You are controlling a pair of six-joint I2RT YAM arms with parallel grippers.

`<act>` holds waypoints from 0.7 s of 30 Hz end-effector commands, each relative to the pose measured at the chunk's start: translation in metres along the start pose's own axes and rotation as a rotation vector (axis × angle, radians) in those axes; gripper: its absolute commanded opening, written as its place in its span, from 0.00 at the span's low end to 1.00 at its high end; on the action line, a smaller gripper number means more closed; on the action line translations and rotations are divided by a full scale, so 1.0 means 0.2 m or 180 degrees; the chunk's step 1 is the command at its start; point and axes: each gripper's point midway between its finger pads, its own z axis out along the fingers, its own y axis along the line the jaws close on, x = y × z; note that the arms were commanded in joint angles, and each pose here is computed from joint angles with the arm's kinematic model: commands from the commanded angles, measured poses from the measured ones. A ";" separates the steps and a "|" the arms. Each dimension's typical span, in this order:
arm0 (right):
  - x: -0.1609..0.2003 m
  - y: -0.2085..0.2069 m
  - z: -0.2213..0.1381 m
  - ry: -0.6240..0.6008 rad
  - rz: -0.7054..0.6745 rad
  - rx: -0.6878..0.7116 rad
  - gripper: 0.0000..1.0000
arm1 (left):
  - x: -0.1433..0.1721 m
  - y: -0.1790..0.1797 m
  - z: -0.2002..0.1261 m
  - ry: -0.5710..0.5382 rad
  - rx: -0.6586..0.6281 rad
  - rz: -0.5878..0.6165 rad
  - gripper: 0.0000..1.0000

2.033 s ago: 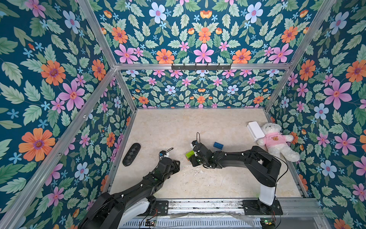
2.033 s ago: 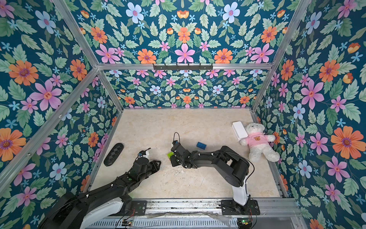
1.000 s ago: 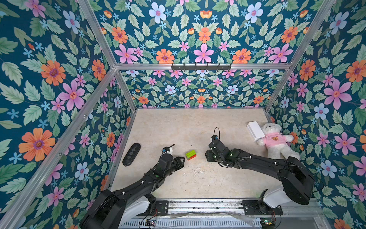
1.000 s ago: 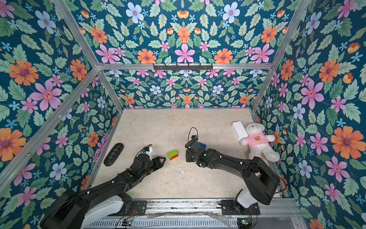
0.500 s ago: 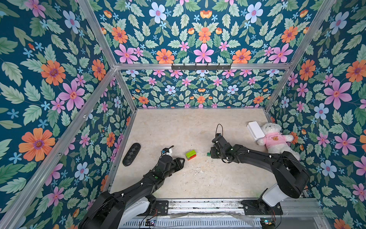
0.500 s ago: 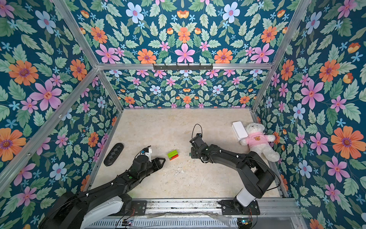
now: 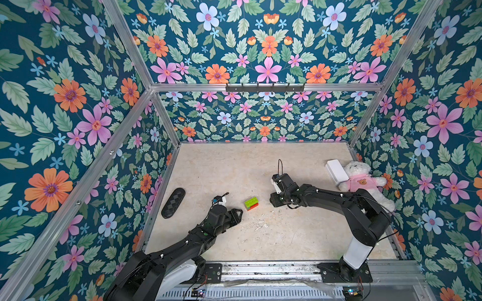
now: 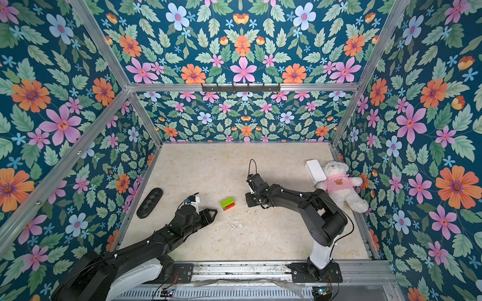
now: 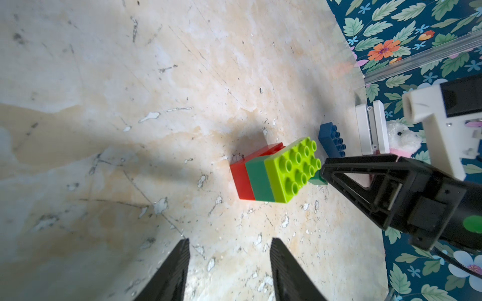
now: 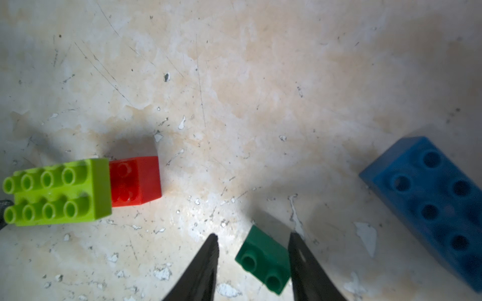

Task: Assemble the number 5 with lego
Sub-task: Pick up the lego brick from the center of the board.

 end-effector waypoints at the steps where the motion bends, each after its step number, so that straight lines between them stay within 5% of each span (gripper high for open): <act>1: 0.02 0.02 -0.02 0.0035 -0.0029 -0.0078 0.47 | -0.02 -0.01 0.00 -0.0048 -0.0007 0.0009 0.54; 21: 0.08 0.00 -0.01 0.0121 -0.0105 0.0237 0.34 | -0.01 0.01 0.01 -0.0033 -0.0030 -0.0015 0.54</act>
